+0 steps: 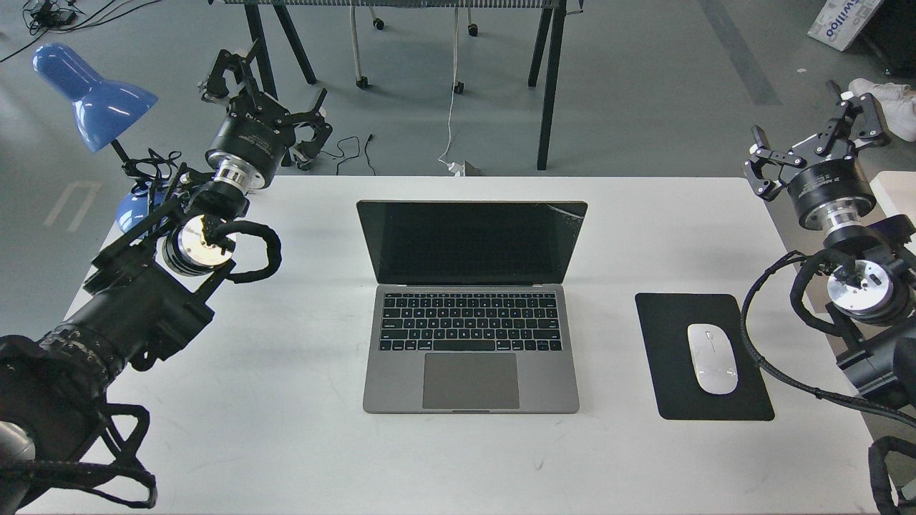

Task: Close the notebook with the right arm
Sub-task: 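Raise the right gripper up off the mouse pad toward the laptop, then push the laptop screen down toward the keyboard with the right gripper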

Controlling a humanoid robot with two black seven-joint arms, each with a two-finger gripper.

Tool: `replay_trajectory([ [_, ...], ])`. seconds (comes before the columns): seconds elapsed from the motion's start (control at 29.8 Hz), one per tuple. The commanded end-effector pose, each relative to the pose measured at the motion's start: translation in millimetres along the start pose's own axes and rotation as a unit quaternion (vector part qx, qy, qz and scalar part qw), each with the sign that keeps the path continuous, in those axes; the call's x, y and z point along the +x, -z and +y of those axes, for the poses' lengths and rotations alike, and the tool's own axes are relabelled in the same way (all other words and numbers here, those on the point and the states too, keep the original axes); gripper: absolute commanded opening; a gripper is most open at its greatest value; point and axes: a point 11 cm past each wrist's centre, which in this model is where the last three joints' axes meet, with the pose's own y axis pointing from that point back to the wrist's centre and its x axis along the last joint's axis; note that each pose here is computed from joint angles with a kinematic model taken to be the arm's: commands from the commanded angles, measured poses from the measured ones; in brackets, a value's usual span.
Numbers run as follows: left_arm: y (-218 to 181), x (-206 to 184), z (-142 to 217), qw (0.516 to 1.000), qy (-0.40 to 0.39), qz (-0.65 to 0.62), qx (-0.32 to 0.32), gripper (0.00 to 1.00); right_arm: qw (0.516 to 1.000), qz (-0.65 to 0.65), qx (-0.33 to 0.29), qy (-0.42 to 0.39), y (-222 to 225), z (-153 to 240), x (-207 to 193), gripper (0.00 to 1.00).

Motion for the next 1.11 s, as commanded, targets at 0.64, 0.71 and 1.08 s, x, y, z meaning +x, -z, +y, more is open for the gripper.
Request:
replay_trajectory([
  [0.64, 0, -1, 1, 1.0, 0.006, 0.001, 0.001, 1.0, 0.991, 0.054, -0.082, 0.089, -58, -41, -99, 1.0],
  [0.71, 0, -1, 1, 1.0, 0.006, 0.001, 0.001, 1.0, 0.989, 0.053, -0.094, 0.104, -72, -42, -114, 1.0],
  [1.08, 2, -2, 1, 1.0, 0.013, -0.001, 0.006, 1.0, 0.974, 0.052, -0.168, 0.141, -130, -29, -154, 1.0],
])
